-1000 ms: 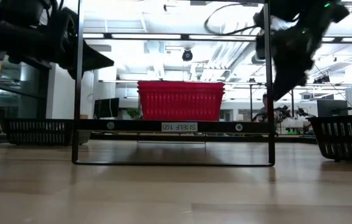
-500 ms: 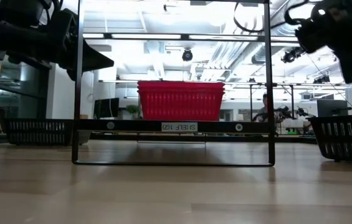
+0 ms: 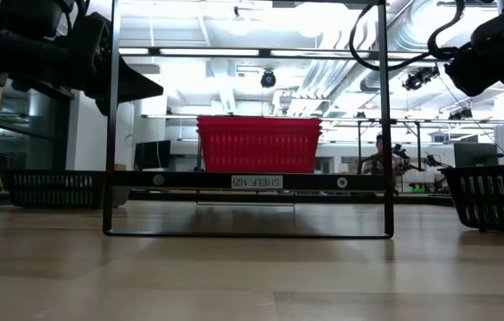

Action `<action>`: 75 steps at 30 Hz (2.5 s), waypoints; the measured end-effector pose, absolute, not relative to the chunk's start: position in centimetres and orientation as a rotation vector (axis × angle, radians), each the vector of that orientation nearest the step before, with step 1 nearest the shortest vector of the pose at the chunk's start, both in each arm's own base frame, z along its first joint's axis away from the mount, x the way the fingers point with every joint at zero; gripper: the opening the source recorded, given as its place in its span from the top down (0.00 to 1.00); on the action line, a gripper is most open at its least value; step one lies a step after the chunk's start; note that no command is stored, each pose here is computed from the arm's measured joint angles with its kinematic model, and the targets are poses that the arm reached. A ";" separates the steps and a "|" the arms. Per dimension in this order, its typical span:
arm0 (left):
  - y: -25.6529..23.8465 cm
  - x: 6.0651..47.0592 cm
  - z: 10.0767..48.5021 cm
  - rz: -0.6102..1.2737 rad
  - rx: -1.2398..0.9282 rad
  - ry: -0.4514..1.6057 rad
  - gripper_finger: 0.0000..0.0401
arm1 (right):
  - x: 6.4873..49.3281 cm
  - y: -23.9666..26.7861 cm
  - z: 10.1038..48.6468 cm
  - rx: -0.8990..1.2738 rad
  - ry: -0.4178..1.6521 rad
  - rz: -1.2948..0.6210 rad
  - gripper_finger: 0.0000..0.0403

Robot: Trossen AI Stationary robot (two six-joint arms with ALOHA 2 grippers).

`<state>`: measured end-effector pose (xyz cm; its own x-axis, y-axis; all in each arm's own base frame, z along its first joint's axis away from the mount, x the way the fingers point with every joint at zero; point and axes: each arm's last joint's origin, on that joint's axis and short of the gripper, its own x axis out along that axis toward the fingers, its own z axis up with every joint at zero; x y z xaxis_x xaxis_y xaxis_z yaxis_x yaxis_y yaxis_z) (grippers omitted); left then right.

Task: Stack baskets on shelf by color
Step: Put the right black bin on the shelf

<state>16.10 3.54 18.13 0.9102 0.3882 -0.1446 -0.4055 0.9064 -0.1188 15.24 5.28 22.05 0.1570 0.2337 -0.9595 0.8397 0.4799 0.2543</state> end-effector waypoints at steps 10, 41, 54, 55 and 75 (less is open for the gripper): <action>3.5 16.1 18.2 0.415 -0.147 0.114 1.00 | 15.2 5.3 22.0 1.052 1.380 -0.587 1.00; 3.5 16.1 18.4 0.399 -0.037 0.114 1.00 | 14.9 5.2 22.0 1.058 1.414 -0.610 1.00; 3.5 16.1 18.4 0.400 -0.046 0.114 1.00 | 14.8 5.2 22.0 1.062 1.436 -0.612 1.00; 3.5 16.1 18.4 0.400 -0.046 0.114 1.00 | 14.8 5.2 22.0 1.062 1.436 -0.612 1.00; 3.6 16.1 18.4 0.417 -0.071 0.108 1.00 | 14.8 5.2 22.0 1.071 1.431 -0.636 0.71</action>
<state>16.12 3.58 18.38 0.9085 0.4005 -0.1189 -0.4080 0.9118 -0.0461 14.75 5.21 21.98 0.1005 0.2449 -0.9643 0.8797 0.4308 0.2011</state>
